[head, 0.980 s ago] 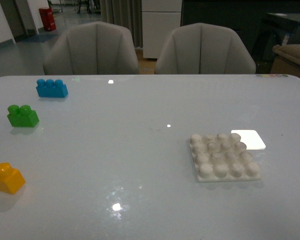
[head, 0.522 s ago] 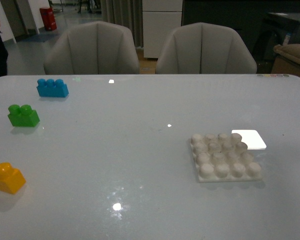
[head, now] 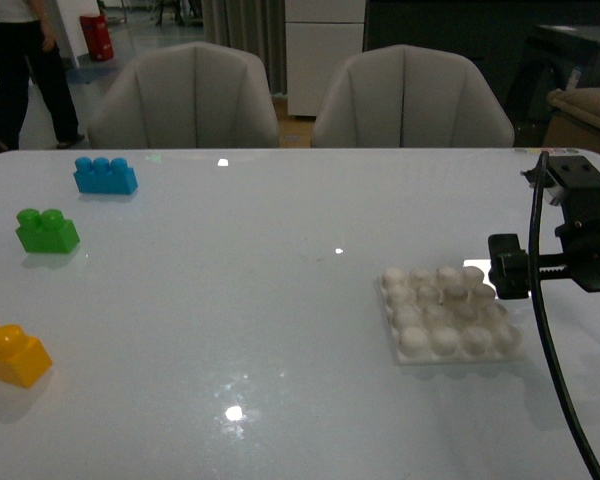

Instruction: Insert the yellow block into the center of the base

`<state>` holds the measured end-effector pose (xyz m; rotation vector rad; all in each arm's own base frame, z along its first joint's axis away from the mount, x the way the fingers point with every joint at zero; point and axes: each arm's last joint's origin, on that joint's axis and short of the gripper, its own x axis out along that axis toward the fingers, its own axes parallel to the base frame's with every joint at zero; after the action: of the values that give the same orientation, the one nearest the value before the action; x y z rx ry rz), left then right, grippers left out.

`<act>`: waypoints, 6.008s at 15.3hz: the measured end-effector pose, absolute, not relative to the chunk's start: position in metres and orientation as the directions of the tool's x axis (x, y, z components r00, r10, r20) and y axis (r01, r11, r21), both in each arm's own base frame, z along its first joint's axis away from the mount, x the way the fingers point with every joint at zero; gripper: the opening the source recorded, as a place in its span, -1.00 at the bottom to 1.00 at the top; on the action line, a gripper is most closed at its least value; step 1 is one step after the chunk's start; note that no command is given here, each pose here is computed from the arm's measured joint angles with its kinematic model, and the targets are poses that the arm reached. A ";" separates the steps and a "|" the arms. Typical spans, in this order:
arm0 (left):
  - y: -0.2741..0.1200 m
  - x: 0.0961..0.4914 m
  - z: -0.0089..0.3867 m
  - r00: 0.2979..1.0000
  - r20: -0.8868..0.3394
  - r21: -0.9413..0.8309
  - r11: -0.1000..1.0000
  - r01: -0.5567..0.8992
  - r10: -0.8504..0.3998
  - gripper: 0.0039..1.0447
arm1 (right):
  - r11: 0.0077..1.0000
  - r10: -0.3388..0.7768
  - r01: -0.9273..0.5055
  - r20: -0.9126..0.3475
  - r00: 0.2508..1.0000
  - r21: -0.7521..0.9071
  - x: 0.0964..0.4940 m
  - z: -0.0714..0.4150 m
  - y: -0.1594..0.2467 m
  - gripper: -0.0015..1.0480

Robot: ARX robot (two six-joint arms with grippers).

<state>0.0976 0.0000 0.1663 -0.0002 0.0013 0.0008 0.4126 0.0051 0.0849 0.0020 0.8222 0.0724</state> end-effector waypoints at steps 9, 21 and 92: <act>0.000 0.098 0.166 1.000 -0.001 0.000 1.000 -0.001 0.001 0.88 | 0.994 0.111 -0.058 -0.752 0.649 0.097 0.422 0.074 0.016 0.87; 0.000 0.098 0.166 1.000 -0.001 0.000 1.000 -0.001 0.001 0.88 | 0.956 0.272 -0.051 -0.804 0.529 0.290 0.402 0.062 0.095 0.87; 0.000 0.098 0.166 1.000 -0.001 0.000 1.000 -0.001 0.001 0.88 | 1.000 -0.001 0.001 0.002 1.000 0.005 0.097 0.166 0.000 0.87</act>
<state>0.0976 0.0000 0.1663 0.0002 0.0013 0.0008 0.0974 0.0000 0.1662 0.0048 -0.0017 -0.0008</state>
